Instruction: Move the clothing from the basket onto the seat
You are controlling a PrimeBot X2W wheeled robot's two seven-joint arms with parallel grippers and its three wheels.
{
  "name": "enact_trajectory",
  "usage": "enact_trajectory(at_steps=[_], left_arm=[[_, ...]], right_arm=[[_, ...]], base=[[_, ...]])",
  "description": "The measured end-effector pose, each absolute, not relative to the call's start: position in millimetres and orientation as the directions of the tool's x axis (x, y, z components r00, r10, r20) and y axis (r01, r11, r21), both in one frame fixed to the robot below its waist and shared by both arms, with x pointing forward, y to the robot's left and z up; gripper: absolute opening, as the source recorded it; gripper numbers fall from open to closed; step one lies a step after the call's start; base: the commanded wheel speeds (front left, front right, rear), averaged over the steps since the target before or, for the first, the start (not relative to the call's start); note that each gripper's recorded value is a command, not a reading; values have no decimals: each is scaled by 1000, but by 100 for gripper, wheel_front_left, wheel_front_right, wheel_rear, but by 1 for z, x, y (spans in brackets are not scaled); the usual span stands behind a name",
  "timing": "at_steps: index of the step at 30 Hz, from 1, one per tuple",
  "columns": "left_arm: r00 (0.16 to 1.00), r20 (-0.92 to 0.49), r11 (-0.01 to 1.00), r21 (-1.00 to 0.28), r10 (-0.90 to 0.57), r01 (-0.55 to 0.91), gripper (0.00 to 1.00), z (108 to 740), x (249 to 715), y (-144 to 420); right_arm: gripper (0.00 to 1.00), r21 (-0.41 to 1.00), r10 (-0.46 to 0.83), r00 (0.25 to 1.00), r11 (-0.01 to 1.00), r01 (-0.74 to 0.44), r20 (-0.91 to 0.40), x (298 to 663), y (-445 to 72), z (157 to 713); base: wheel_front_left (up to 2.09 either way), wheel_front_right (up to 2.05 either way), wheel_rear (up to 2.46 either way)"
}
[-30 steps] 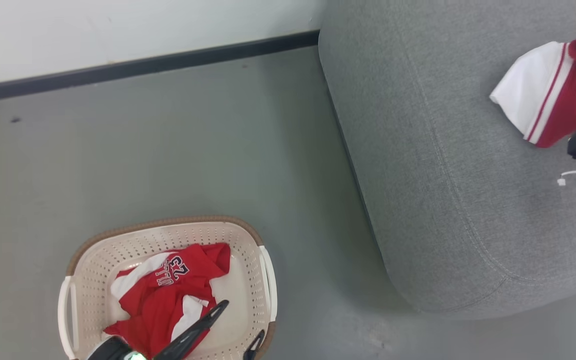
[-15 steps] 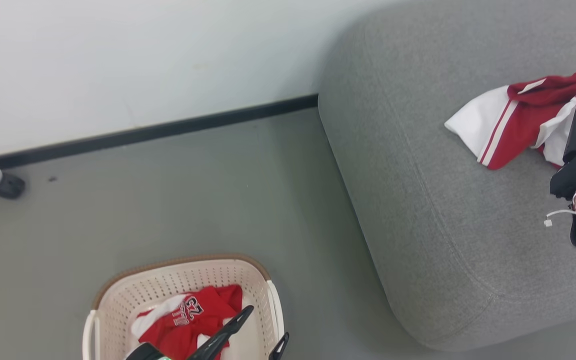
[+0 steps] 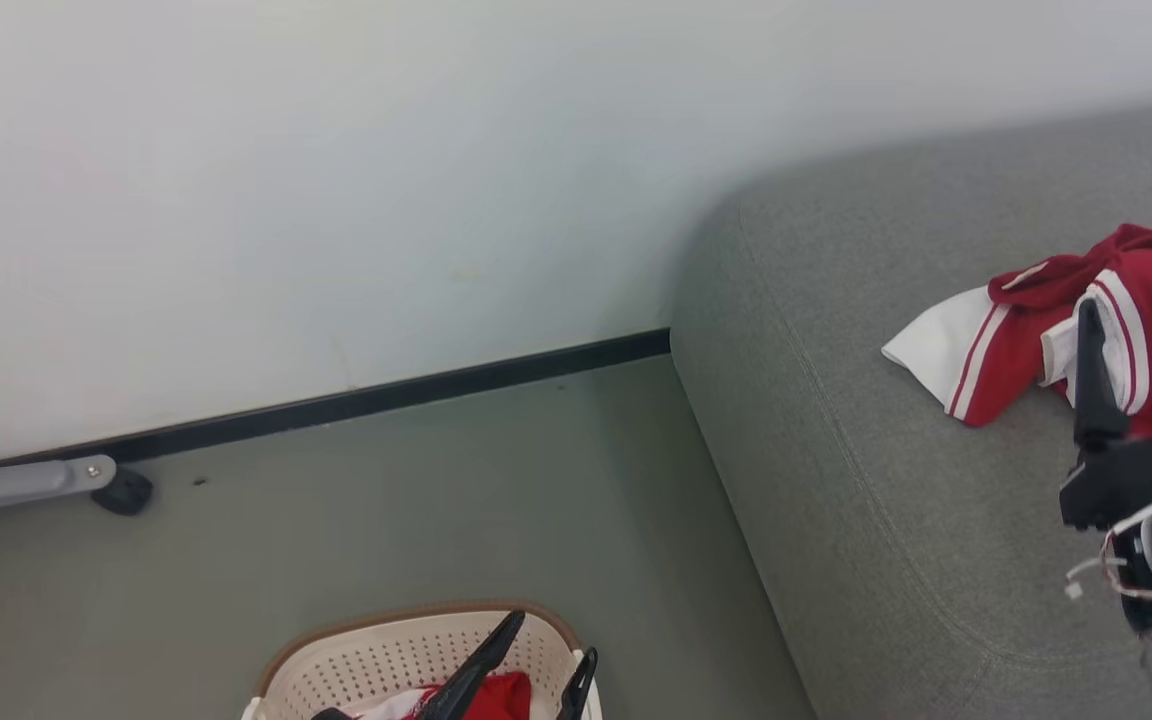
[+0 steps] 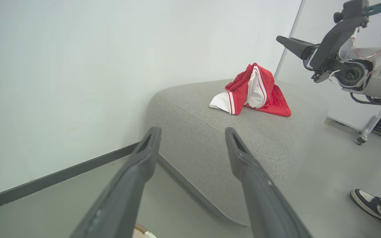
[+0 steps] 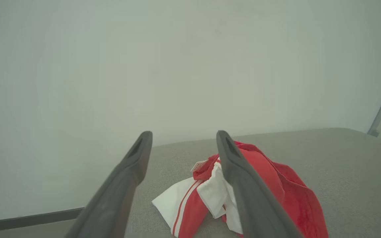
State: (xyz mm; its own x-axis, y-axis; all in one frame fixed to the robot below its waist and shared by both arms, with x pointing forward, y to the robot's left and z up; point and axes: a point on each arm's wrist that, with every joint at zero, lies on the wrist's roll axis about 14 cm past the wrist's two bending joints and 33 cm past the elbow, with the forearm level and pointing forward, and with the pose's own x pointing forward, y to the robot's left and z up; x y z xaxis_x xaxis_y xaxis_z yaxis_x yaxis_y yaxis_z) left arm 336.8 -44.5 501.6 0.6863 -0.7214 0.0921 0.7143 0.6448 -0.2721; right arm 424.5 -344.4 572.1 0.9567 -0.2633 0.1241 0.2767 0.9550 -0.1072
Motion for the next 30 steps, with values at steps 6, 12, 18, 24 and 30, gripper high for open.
enact_trajectory(at_steps=[6,12,18,24,30], left_arm=[[740,123,698,-259,-661,667,100,516,333,-29],[810,127,772,-249,-573,585,100,519,331,1],[854,138,822,-231,-502,521,100,523,328,26],[899,135,873,-216,-416,437,100,522,329,55],[941,96,917,-211,-326,339,100,509,325,84]], right_arm=[[100,-81,-167,972,980,182,165,392,-308,566],[100,-18,-54,972,998,59,229,377,-255,572],[100,31,21,961,999,-31,277,367,-218,580],[100,69,102,963,990,-123,251,360,-180,566],[100,64,165,962,981,-183,218,358,-157,554]], base=[[0,0,0],[0,0,0],[0,0,0],[0,0,0],[0,0,0]])
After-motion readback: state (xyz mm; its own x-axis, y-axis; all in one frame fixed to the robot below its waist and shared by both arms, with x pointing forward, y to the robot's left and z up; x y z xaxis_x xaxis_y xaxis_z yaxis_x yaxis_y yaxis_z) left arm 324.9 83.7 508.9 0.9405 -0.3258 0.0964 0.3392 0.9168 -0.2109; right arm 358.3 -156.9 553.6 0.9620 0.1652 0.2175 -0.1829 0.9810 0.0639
